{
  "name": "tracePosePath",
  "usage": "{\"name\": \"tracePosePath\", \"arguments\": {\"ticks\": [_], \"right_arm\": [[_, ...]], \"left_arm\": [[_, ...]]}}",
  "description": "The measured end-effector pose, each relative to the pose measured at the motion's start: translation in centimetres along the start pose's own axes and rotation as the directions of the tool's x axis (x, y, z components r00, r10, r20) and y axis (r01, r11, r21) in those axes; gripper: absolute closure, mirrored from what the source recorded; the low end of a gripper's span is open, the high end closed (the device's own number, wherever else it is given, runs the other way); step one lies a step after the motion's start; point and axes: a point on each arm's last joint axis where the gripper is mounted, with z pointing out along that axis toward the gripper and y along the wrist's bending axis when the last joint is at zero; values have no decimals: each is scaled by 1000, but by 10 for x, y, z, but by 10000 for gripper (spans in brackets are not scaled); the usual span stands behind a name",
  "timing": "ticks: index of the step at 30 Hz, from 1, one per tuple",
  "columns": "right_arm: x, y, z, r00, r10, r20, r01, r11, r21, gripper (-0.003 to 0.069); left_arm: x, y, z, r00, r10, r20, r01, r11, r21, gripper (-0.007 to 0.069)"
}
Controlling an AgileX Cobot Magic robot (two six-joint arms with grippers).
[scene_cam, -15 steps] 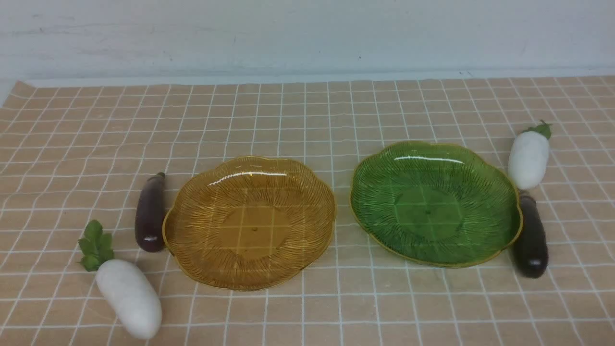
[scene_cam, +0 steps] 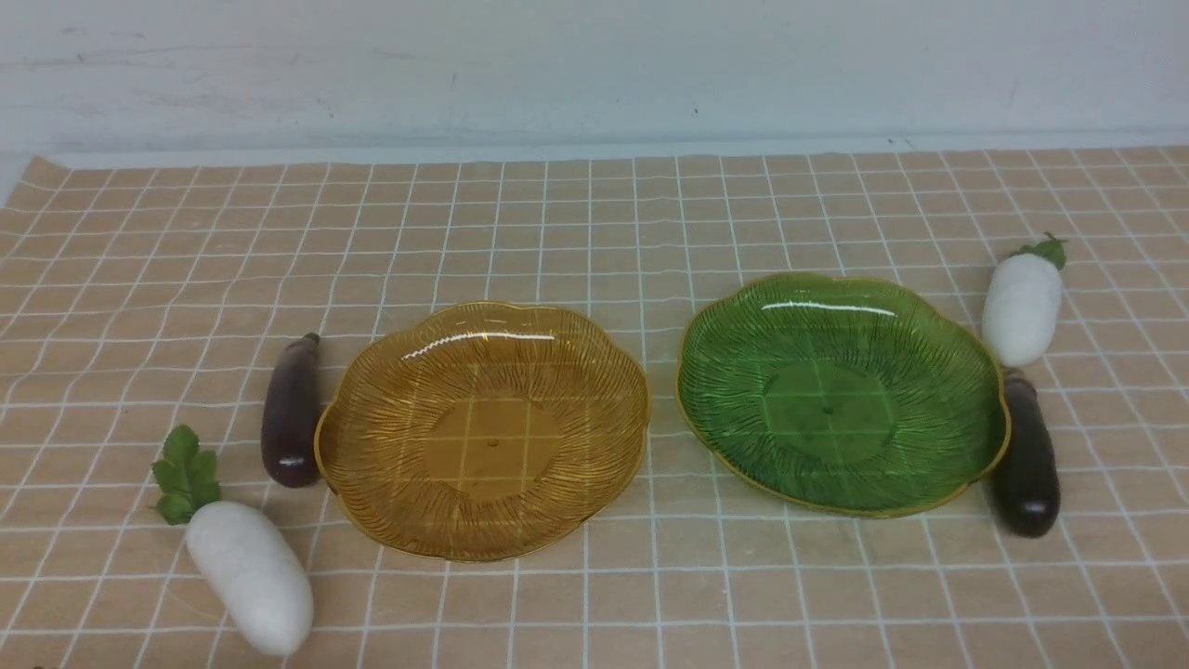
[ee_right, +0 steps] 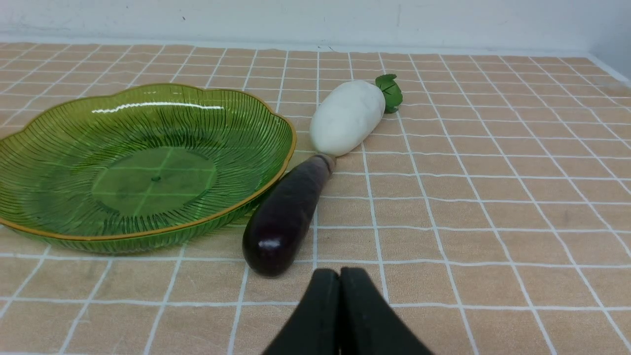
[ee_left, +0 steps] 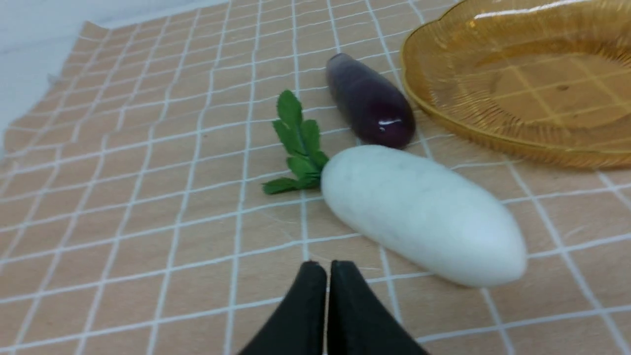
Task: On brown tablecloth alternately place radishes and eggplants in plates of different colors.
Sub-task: 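Pick up the white radish and place it on the plate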
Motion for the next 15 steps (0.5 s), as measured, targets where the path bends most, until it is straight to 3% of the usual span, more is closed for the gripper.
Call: {"name": "tracePosePath", "arguments": {"ticks": [9, 13, 15], "right_arm": [[0, 0, 0, 1000, 0, 0, 0, 1000, 0, 674], [0, 0, 0, 1000, -1, 0, 1, 1000, 0, 674], [0, 0, 0, 1000, -9, 0, 9, 1000, 3, 674]], "left_arm": [[-1, 1, 0, 1000, 12, 17, -11, 1000, -9, 629], [-12, -2, -1, 972, -200, 126, 196, 980, 43, 629], [-20, -2, -2, 886, -421, 195, 405, 907, 117, 629]]}}
